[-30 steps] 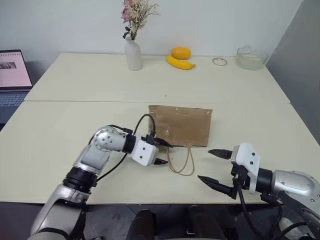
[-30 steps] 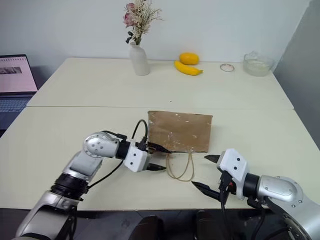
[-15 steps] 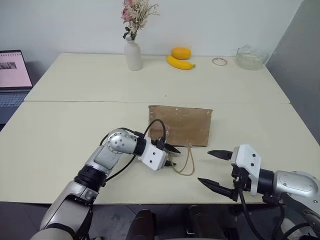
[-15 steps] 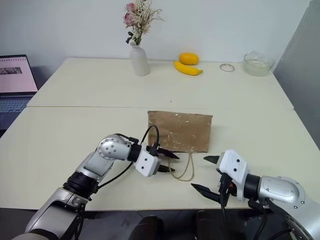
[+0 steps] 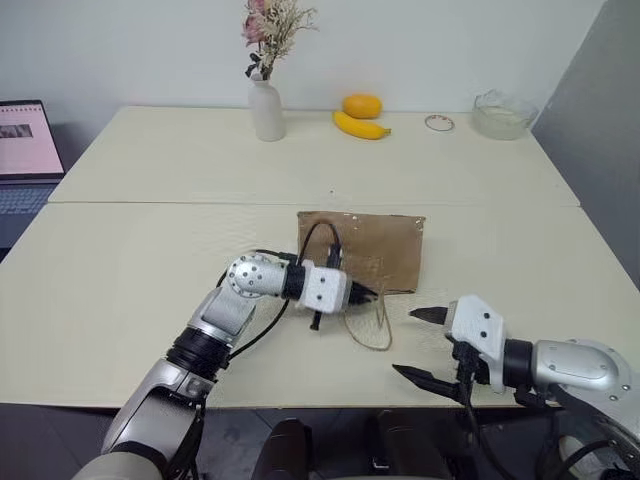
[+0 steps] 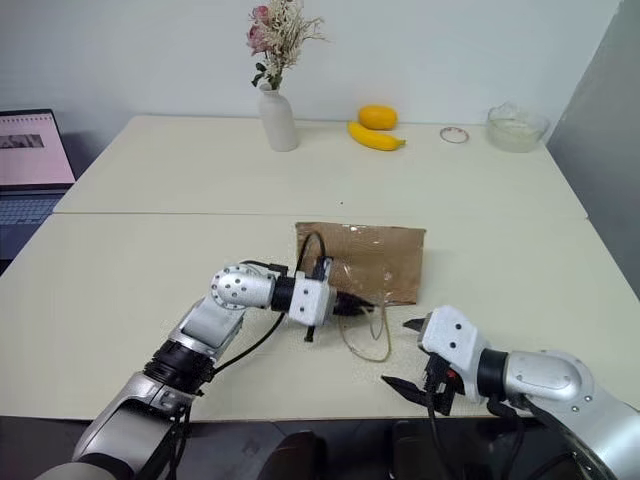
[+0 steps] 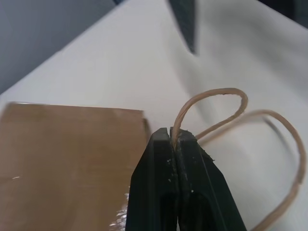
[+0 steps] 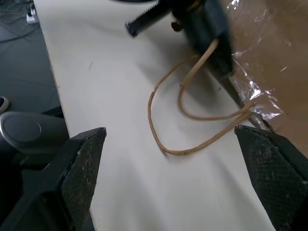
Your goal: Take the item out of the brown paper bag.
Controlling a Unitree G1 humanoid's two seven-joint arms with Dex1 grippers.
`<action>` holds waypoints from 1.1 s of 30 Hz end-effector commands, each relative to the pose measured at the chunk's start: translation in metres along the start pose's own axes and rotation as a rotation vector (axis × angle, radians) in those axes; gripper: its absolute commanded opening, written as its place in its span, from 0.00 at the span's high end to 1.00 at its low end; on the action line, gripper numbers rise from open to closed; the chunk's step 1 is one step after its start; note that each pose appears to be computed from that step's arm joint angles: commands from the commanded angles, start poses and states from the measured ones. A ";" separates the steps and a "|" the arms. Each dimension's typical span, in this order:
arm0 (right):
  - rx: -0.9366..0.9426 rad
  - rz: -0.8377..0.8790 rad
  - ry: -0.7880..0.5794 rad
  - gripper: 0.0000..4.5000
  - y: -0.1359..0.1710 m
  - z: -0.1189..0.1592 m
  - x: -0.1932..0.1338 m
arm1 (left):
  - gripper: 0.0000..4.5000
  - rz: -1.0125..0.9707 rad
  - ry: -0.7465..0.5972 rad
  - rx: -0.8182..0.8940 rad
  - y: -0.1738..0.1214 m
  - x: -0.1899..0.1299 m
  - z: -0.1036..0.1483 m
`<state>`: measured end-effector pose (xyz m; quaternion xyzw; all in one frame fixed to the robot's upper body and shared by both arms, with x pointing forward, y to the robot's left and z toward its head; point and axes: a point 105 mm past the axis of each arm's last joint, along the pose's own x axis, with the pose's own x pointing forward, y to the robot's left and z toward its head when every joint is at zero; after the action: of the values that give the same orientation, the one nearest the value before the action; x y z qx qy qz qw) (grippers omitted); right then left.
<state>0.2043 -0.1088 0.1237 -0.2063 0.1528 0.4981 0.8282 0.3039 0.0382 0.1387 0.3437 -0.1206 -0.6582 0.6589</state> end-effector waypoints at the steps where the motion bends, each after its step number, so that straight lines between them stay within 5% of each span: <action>1: -0.033 -0.013 -0.015 0.00 -0.002 0.003 0.006 | 1.00 0.097 -0.053 -0.016 0.024 -0.008 0.020; 14: -0.134 -0.007 -0.012 0.00 -0.007 -0.002 0.052 | 1.00 0.195 -0.038 -0.037 0.044 -0.015 0.015; 17: -0.148 -0.014 0.008 0.14 -0.010 -0.006 0.061 | 1.00 0.209 -0.041 -0.036 0.048 -0.015 0.017; 27: -0.172 -0.052 0.070 0.97 -0.020 -0.019 0.072 | 1.00 0.299 -0.061 -0.059 0.073 -0.019 0.029; 33: -0.237 -0.050 0.113 0.99 -0.022 -0.028 0.077 | 1.00 0.428 -0.084 -0.159 0.104 -0.027 0.044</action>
<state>0.2587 -0.0726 0.0724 -0.3215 0.1298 0.4747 0.8089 0.3570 0.0400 0.2088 0.2447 -0.1204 -0.5432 0.7941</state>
